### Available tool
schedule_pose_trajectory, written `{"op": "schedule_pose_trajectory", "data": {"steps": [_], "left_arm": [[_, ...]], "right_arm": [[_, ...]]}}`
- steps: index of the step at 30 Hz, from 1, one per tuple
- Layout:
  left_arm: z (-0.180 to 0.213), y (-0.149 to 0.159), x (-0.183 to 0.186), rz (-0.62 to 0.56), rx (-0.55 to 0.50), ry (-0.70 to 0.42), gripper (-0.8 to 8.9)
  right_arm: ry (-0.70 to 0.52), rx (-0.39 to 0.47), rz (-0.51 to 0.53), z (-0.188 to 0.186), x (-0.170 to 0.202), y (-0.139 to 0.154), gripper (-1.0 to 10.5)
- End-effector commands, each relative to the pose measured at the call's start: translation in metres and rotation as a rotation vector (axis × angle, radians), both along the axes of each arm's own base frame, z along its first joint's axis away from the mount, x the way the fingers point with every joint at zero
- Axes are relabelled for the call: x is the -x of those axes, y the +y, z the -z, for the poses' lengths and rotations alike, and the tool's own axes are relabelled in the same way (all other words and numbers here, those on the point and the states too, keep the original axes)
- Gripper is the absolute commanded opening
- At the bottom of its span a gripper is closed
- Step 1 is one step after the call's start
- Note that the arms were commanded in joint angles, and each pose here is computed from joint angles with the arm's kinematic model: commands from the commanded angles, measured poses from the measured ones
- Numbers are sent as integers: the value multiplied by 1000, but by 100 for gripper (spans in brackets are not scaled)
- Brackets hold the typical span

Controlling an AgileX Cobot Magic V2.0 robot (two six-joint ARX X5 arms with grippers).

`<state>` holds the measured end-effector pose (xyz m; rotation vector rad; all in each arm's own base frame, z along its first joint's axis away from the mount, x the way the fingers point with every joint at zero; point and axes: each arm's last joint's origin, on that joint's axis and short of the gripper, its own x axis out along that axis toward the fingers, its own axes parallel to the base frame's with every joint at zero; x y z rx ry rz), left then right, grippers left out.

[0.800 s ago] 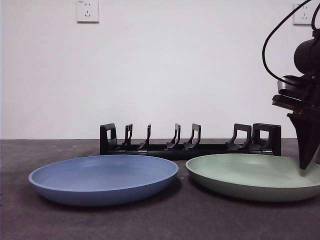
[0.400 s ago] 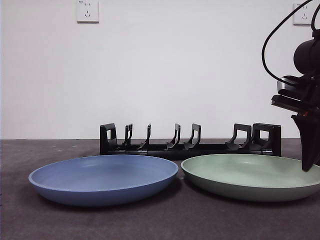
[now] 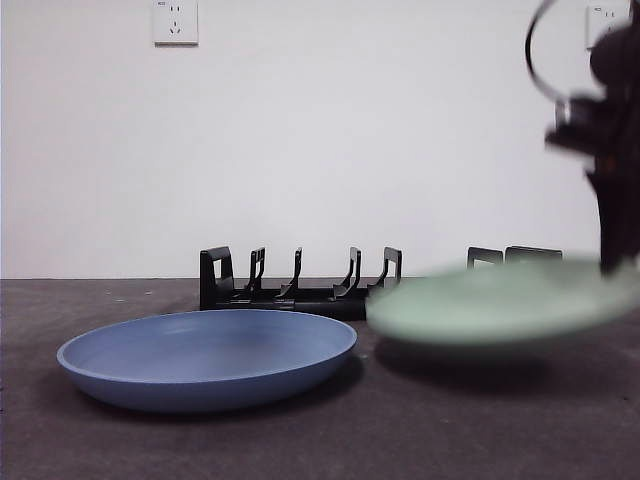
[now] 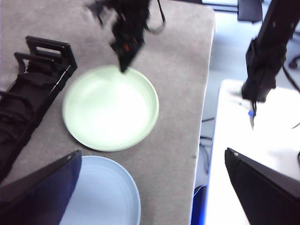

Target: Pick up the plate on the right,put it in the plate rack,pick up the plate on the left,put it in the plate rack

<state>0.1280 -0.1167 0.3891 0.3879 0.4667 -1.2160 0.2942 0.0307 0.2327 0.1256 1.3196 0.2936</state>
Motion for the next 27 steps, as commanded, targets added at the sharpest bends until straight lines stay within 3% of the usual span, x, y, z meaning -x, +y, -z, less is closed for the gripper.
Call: {"op": "schedule_pose_trajectory", "data": {"steps": [1,6,11,17,27], "left_arm": [[2,-6,3,56,-46,-80,722],[5,-20,6,101,-140,-205,721],[11,-39,3,84,-285,-352,721],[23,-69,0,102,-435,-500,720],[40,-107,-7,153,-547,-654,717]], "right_arm": [[-86,-36,-14,-35,3,0,-11],[-153,-76,-29,-88,14,1,-11],[-141,-159,-69,-116,23,3,-11],[-111,-201,-101,-127,29,7,-11],[-81,-202,-157,-127,34,21,-11]]}}
